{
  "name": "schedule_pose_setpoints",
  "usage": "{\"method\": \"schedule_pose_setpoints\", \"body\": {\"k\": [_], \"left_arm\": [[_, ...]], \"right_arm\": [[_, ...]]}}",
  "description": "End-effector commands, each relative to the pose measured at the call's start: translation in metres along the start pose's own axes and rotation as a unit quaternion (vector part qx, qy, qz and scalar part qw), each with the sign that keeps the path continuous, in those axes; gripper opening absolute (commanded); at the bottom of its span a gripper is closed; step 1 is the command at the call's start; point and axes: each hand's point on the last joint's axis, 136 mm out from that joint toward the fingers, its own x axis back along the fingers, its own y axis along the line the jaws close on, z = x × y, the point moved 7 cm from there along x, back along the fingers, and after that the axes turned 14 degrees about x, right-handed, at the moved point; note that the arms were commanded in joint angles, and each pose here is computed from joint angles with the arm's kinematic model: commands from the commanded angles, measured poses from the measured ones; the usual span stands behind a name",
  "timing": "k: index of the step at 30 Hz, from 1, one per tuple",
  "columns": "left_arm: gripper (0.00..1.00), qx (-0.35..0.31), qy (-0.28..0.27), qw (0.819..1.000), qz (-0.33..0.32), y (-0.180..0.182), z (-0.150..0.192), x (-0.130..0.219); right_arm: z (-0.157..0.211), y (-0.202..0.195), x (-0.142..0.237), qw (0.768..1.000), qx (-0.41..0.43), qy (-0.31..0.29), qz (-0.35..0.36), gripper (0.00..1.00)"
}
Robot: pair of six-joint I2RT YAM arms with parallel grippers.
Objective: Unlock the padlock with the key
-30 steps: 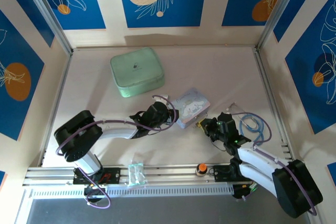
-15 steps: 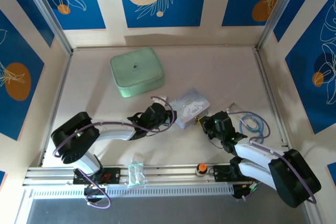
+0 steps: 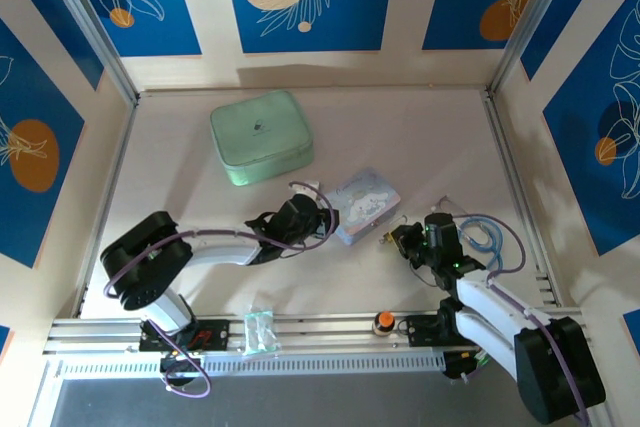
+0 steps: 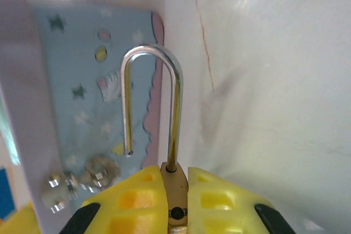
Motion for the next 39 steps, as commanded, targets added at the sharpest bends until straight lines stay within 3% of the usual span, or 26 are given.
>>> {"method": "schedule_pose_setpoints", "body": {"k": [1, 8, 13, 18, 27, 30, 34, 39], "left_arm": [[0.5, -0.029, 0.054, 0.994, -0.093, 0.041, 0.015, -0.012], [0.52, -0.012, 0.044, 0.995, -0.091, 0.044, -0.01, -0.029], [0.53, -0.017, 0.029, 0.995, -0.09, 0.045, -0.037, -0.039], [0.56, -0.031, 0.02, 0.995, -0.092, 0.037, -0.061, -0.047], [0.61, -0.039, -0.002, 0.997, -0.065, 0.019, -0.082, -0.027], [0.61, -0.036, -0.009, 0.998, -0.058, 0.016, -0.084, -0.017], [0.61, -0.039, -0.024, 0.998, -0.048, 0.01, -0.091, -0.001], [0.64, -0.057, -0.044, 0.996, -0.052, 0.002, -0.106, 0.022]], "right_arm": [[0.008, 0.007, 0.006, 0.994, 0.064, 0.081, -0.022, 0.0], [0.013, 0.008, 0.008, 0.977, 0.104, 0.184, -0.021, 0.0], [0.009, 0.008, 0.01, 0.968, 0.131, 0.212, 0.02, 0.0], [0.001, 0.007, 0.013, 0.963, 0.149, 0.215, 0.06, 0.0], [-0.001, 0.003, 0.012, 0.959, 0.15, 0.219, 0.096, 0.02], [-0.001, 0.002, 0.012, 0.959, 0.148, 0.22, 0.102, 0.12], [-0.002, 0.003, 0.012, 0.957, 0.156, 0.218, 0.106, 0.12], [-0.012, 0.01, 0.013, 0.943, 0.194, 0.216, 0.161, 0.19]]}}
